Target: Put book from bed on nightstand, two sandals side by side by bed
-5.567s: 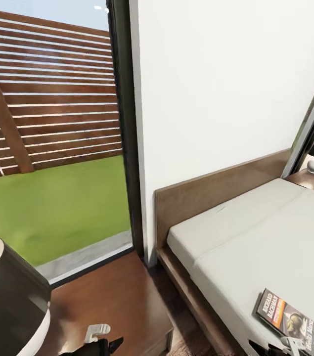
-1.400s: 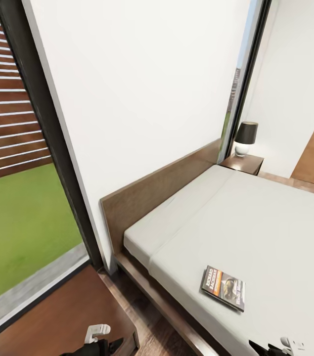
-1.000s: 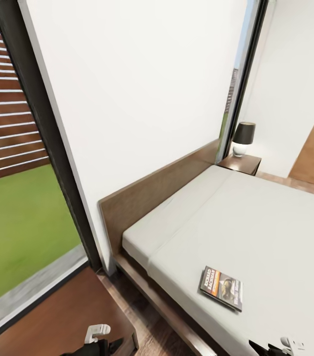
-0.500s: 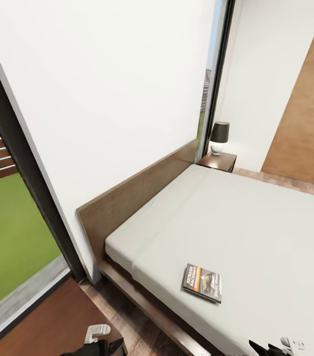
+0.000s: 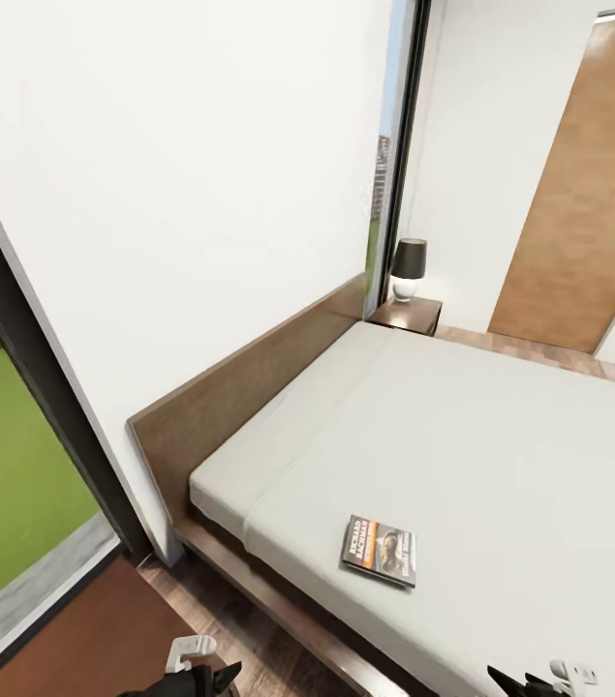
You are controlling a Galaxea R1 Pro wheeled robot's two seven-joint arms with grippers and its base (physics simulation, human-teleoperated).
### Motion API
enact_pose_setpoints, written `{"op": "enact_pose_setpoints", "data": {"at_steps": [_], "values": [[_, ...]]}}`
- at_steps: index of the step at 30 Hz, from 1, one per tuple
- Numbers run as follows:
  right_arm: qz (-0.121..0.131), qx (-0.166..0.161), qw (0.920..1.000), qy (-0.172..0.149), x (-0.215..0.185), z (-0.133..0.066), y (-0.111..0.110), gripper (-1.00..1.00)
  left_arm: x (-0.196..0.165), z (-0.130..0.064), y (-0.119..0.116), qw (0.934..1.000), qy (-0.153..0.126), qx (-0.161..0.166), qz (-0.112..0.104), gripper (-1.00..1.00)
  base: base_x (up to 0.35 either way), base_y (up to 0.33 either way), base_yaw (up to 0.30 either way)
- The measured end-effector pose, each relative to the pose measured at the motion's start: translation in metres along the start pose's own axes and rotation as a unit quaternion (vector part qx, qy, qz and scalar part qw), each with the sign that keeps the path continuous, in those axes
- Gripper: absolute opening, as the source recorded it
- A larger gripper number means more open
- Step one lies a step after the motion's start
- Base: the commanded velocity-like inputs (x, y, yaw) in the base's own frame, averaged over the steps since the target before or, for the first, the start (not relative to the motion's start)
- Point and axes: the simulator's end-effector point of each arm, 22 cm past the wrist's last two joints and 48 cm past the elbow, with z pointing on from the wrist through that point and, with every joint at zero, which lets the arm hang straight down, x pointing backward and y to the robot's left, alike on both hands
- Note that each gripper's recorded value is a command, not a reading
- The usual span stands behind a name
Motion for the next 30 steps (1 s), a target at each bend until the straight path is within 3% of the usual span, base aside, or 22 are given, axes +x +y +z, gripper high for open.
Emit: {"op": "enact_pose_setpoints", "data": {"at_steps": [13, 30], "values": [[0.000, -0.001, 1.0000, 0.000, 0.0001, 0.0002, 0.0005, 1.00, 0.0000, 0.0000, 0.0000, 1.0000, 0.000, 0.000, 0.000, 1.00, 0.000, 0.000, -0.019], [0.000, -0.001, 1.0000, 0.000, 0.0002, 0.0002, 0.0006, 1.00, 0.0000, 0.0001, -0.0001, 1.0000, 0.000, 0.000, 0.000, 1.00, 0.000, 0.000, -0.266]]}}
